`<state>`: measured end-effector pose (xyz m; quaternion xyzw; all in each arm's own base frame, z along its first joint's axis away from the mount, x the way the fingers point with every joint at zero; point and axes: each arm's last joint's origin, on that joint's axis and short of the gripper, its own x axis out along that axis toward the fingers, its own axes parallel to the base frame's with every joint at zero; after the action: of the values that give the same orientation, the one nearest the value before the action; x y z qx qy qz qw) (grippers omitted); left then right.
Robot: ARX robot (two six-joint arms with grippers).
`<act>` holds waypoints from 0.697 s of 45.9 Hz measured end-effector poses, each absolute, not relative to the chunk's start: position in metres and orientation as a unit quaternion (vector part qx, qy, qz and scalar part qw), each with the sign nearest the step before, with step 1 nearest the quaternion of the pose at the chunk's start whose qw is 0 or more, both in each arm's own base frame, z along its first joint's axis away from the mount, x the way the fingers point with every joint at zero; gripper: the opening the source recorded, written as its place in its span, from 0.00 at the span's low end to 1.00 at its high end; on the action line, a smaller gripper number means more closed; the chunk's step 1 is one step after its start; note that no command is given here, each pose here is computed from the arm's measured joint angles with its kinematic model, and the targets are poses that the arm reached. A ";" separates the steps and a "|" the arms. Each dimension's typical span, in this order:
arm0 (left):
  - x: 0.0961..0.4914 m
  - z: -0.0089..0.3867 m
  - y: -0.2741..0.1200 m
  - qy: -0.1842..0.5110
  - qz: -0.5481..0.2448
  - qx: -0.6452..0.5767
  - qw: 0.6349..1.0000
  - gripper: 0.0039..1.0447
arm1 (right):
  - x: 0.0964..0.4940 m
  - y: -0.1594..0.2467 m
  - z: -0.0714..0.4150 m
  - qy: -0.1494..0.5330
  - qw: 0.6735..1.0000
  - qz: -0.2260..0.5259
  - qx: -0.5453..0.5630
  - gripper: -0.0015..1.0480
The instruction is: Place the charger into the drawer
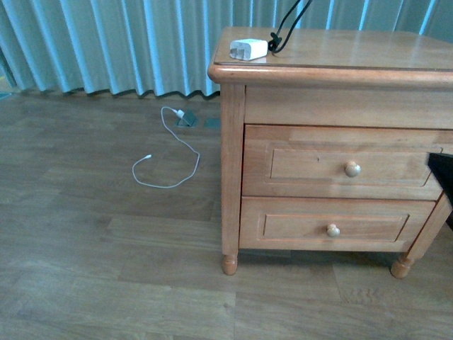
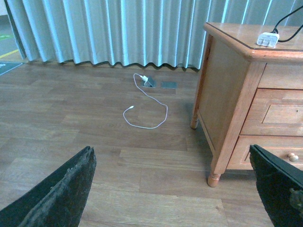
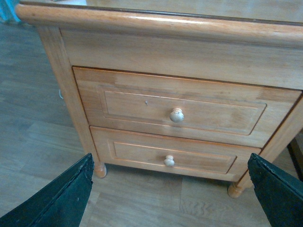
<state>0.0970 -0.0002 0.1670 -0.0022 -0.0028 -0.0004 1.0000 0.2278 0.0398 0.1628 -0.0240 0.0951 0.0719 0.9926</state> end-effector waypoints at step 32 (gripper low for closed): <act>0.097 0.167 0.000 -0.003 0.000 -0.002 1.000 0.94 | 0.415 0.081 0.040 0.094 0.991 0.025 -0.095 0.92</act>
<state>0.0970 -0.0002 0.1670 -0.0024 -0.0028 -0.0004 1.0000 0.4151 0.0809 0.0405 -0.0946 0.0941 0.0254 0.9907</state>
